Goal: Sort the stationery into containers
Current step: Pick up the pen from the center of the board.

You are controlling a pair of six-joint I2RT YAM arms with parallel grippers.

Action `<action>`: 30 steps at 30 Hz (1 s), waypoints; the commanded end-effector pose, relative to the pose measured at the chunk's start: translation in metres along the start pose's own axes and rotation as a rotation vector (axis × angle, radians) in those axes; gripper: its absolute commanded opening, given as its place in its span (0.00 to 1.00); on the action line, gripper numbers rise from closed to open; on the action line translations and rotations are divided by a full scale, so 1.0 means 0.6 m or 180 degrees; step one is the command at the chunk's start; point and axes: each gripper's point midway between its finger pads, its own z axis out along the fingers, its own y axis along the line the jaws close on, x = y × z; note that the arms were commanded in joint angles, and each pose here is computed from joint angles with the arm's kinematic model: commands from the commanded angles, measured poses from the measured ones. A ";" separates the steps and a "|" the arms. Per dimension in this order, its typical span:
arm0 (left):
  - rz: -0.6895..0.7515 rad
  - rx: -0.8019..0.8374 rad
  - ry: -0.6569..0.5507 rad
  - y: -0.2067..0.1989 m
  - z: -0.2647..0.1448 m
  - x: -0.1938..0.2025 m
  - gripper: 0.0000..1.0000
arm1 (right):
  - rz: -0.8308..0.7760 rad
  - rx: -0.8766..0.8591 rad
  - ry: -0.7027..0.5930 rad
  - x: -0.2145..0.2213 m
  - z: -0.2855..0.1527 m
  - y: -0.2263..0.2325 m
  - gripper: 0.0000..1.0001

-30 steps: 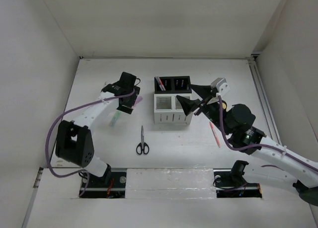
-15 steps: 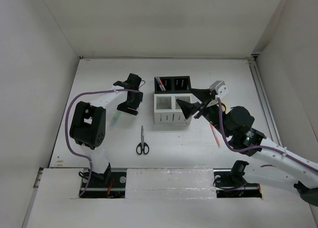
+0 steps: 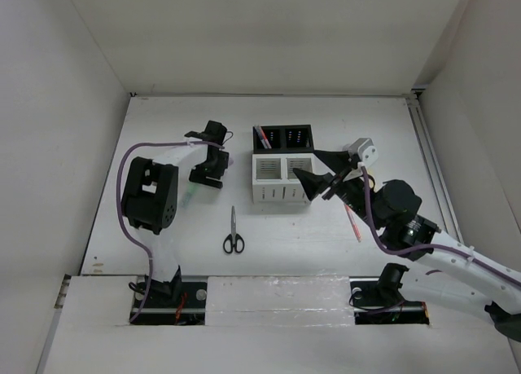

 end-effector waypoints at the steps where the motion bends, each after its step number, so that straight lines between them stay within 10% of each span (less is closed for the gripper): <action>1: -0.0174 0.0082 -0.0062 -0.029 -0.003 -0.017 0.63 | 0.0063 -0.0048 -0.0097 -0.011 -0.003 0.006 0.73; 30: -0.0086 -0.0348 -0.0115 0.021 0.034 -0.021 0.62 | 0.0034 -0.0047 -0.0097 -0.006 -0.010 0.004 0.73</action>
